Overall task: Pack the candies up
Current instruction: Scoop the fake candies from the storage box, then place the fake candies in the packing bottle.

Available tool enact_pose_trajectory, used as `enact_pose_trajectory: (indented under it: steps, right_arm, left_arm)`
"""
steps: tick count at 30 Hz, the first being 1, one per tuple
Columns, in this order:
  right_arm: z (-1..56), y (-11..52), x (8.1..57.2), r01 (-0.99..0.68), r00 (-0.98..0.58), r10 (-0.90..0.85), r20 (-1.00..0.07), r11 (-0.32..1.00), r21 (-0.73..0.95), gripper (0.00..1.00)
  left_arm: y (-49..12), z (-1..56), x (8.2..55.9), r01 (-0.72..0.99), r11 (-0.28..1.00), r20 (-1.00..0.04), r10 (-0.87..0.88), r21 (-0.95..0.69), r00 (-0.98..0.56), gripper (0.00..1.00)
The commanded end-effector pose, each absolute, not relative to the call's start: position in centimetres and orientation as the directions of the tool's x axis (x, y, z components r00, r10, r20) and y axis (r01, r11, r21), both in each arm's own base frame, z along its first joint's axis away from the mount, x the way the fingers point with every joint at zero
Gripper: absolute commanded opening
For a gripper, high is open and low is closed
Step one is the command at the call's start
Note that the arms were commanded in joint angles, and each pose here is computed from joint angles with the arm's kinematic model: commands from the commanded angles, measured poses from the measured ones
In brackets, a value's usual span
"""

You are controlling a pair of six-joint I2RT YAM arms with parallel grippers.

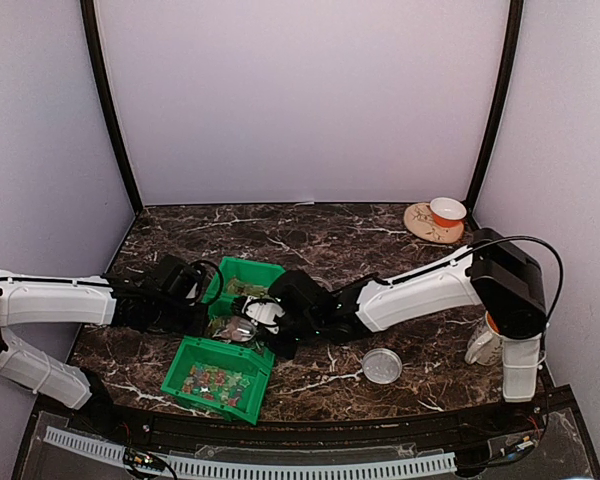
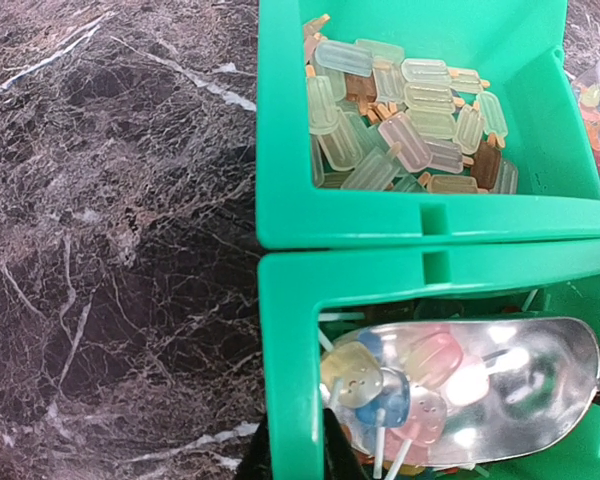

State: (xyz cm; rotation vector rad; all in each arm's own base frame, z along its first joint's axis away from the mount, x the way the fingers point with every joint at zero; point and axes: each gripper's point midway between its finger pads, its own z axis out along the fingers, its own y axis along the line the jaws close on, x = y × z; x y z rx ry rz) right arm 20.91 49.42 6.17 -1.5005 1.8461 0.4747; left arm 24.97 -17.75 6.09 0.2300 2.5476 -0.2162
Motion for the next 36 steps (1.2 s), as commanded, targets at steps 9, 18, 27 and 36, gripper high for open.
enact_pose_trajectory:
  steps: [9,18,27,36]
  right_arm:
    - [9.2,47.6,21.3,-0.933,-0.074,-0.599,-0.797,0.324,-0.157,0.0]
    - [11.3,46.7,21.3,-0.919,-0.052,-0.533,-0.844,0.356,-0.168,0.0]
    - [13.2,45.4,21.7,-0.896,-0.031,-0.491,-0.871,0.4,-0.193,0.0]
    - [15.7,43.0,22.1,-0.857,-0.002,-0.412,-0.911,0.471,-0.211,0.0]
  left_arm:
    - [-18.7,7.4,25.5,0.232,0.965,-0.6,0.115,-0.12,-0.791,0.0]
    - [-18.4,7.2,25.3,0.223,0.968,-0.595,0.112,-0.116,-0.796,0.0]
    - [-18.4,7.0,25.2,0.223,0.968,-0.594,0.114,-0.114,-0.797,0.0]
    - [-18.4,6.9,25.3,0.223,0.968,-0.596,0.114,-0.113,-0.795,0.0]
